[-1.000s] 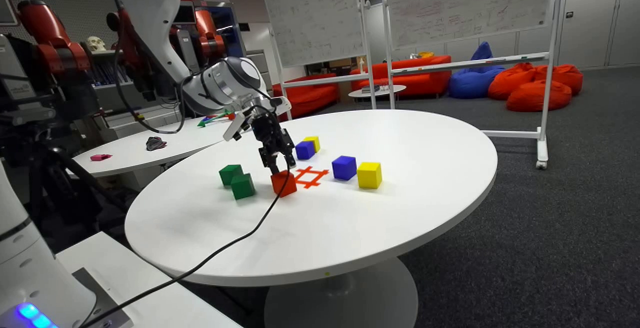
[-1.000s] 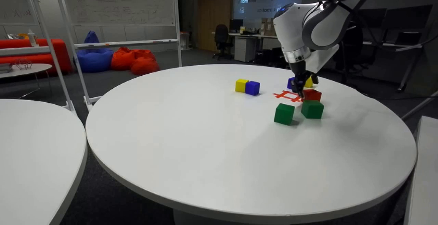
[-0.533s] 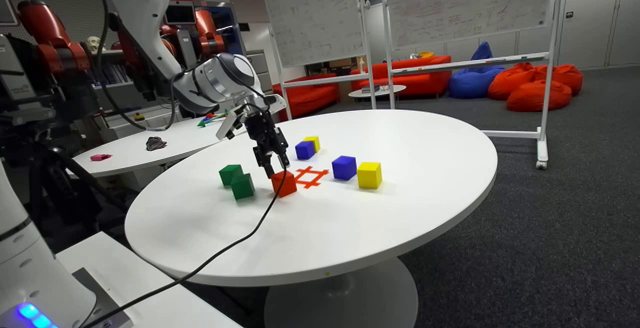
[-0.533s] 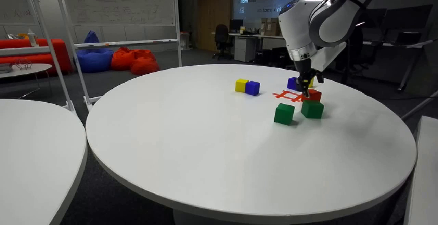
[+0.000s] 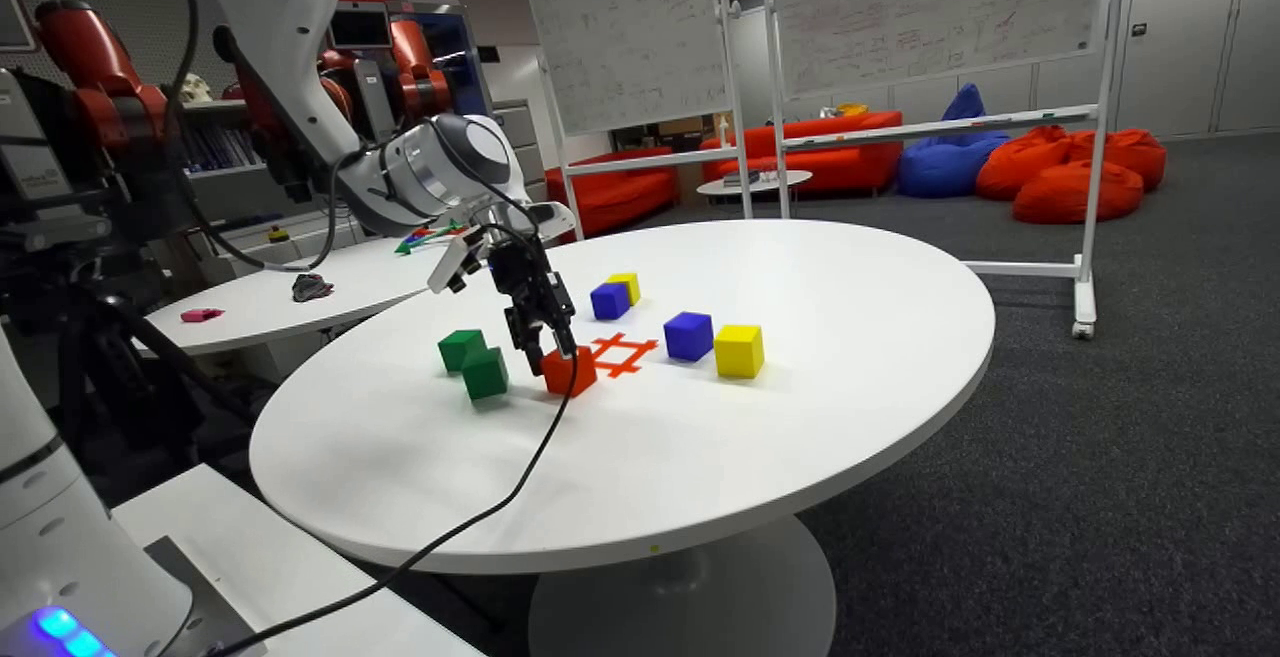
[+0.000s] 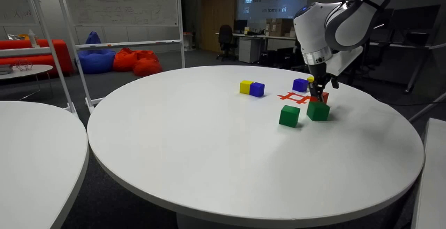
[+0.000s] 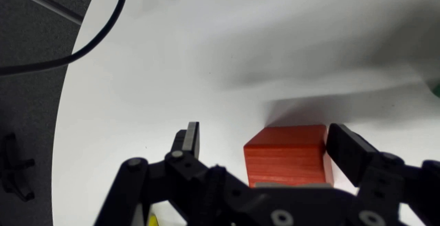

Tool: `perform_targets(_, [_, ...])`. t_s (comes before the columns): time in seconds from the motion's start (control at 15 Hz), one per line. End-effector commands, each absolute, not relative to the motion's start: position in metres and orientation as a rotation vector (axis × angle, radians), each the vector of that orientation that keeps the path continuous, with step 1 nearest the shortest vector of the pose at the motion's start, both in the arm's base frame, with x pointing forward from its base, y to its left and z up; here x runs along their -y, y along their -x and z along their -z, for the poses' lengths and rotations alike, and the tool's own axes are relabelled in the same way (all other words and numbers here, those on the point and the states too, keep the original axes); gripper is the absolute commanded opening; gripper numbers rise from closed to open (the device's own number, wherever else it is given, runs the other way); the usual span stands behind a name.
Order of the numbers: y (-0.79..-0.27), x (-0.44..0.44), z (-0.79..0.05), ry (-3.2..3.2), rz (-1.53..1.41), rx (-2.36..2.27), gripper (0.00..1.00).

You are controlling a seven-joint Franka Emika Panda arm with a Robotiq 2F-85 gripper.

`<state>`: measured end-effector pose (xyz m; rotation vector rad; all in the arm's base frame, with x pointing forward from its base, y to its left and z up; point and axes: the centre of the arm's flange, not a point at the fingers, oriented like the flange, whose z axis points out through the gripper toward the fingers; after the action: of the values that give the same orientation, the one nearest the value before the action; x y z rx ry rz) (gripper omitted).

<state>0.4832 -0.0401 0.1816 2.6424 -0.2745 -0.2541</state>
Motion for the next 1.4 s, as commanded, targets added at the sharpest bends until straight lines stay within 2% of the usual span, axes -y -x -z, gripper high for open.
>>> perform_targets(0.0, [-0.482,0.041,-0.180,-2.640,0.258,0.271,1.00])
perform_targets(1.33, [-0.462,0.041,-0.174,-2.643,0.276,0.259,1.00])
